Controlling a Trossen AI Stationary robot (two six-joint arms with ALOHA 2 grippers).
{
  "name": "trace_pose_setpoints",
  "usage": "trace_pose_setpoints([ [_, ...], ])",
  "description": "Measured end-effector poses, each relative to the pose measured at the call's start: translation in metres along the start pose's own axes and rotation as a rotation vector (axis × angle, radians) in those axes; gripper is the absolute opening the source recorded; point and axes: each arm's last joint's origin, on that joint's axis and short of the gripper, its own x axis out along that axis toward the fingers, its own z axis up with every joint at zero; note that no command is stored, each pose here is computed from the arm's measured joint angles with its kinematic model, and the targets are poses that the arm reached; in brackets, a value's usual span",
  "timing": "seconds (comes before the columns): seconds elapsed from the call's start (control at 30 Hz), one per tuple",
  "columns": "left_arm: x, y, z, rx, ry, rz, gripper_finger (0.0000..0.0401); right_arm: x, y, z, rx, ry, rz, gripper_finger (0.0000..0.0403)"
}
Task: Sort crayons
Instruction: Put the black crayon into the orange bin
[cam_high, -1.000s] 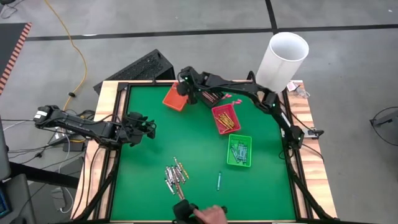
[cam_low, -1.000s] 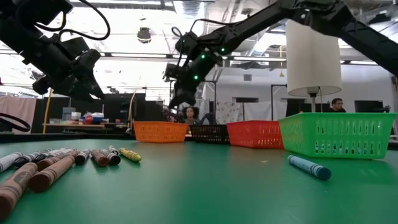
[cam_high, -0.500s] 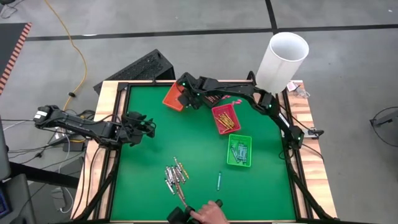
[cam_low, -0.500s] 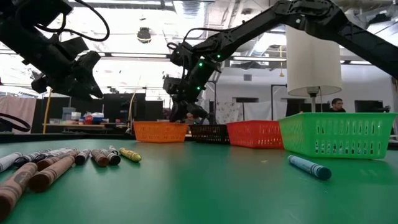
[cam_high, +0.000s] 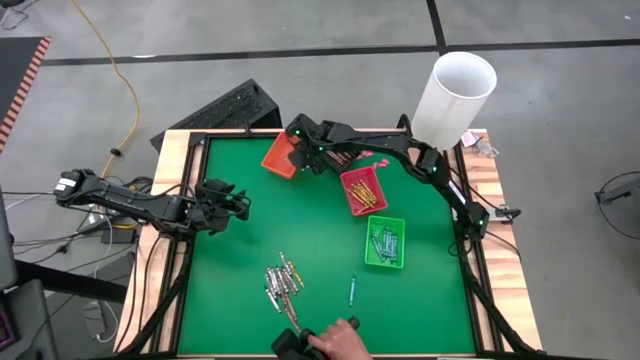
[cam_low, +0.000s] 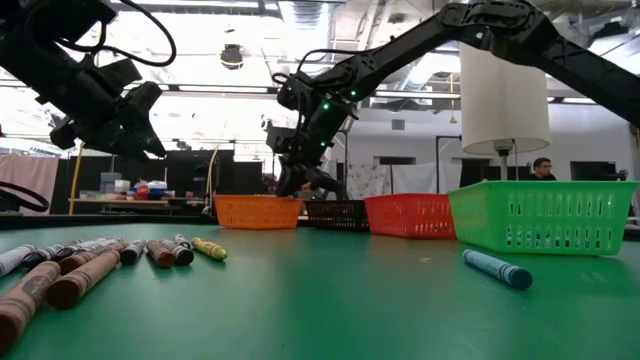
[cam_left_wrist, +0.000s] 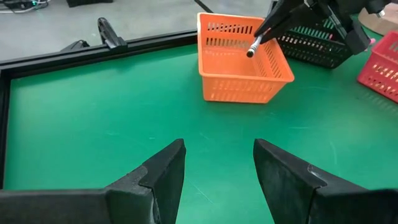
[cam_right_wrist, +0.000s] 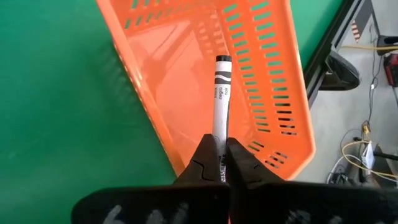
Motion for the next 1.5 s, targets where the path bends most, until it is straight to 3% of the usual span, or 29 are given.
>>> trace_pose_setpoints([
  [1.37,0.000,0.001,0.001,-0.041,-0.040,0.028,0.0180,-0.005,-0.030,-0.007,-0.028,-0.075,-0.154,0.0000],
  [1.5,0.000,0.001,0.001,-0.047,-0.040,0.028,0.0180,0.014,-0.029,-0.009,-0.009,-0.035,-0.053,0.0000],
])
